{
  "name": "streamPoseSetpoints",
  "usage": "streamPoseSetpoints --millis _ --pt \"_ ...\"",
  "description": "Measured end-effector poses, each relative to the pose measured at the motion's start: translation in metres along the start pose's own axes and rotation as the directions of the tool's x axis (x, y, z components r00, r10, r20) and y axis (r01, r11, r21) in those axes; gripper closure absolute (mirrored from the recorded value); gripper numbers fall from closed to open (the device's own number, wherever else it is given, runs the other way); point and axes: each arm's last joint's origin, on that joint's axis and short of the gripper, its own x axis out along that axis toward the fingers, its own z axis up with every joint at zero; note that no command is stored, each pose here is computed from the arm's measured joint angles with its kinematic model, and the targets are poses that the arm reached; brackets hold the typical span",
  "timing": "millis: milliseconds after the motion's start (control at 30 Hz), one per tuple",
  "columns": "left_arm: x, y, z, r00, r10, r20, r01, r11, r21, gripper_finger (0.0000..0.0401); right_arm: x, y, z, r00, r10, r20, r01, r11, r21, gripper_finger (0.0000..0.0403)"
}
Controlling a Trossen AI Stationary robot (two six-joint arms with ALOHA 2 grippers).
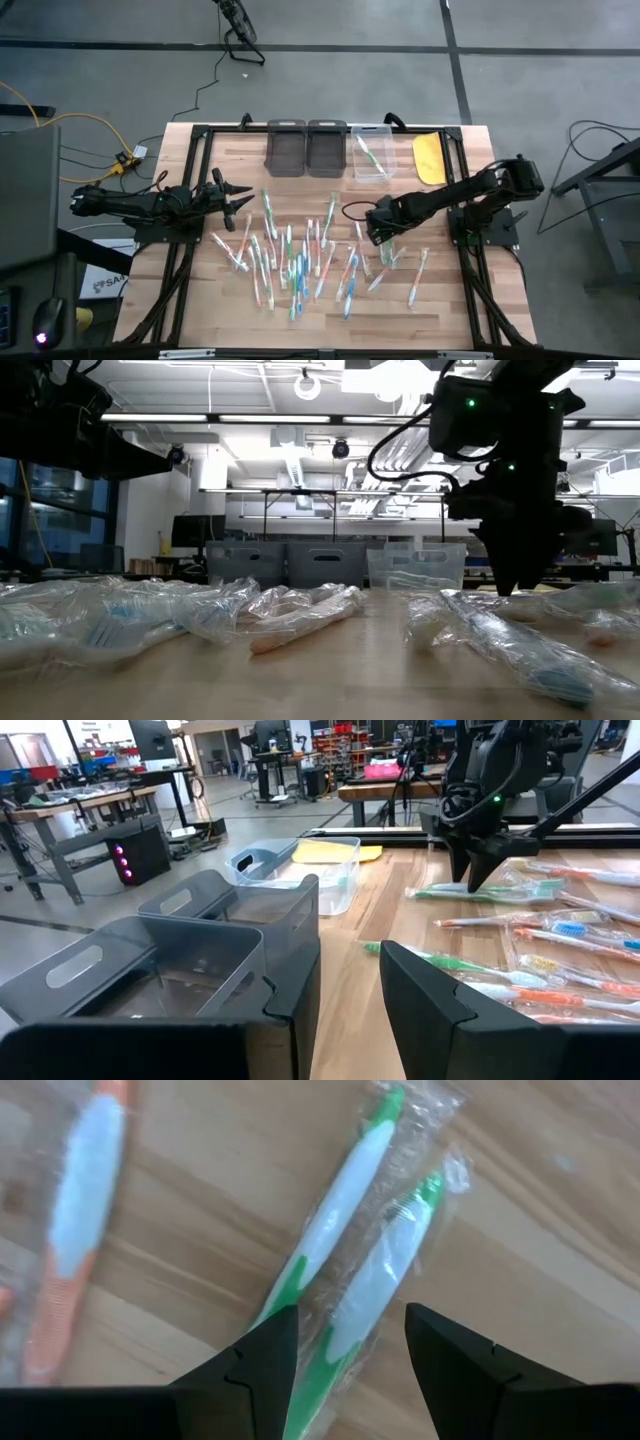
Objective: Pick & Place Toothbrushes
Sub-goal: Put the green toothbrush into the transparent bin
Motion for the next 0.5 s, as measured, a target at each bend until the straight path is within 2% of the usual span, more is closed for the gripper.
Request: streamPoseSetpoints --millis 133,500 --pt "0.0000 0.0000 0.0000 1.000 0.000 0.000 0.000 1.000 0.000 0.0300 -0.0001 -0.0038 -0.0018 0.999 -0.038 -0.021 0.038 0.999 0.012 0.0224" --pt "0.0000 0.0000 0.0000 1.000 0.000 0.000 0.000 1.000 -0.001 0.0300 -0.0002 -0.0047 -0.0021 0.999 -0.047 -0.025 0.047 0.999 0.015 0.0224"
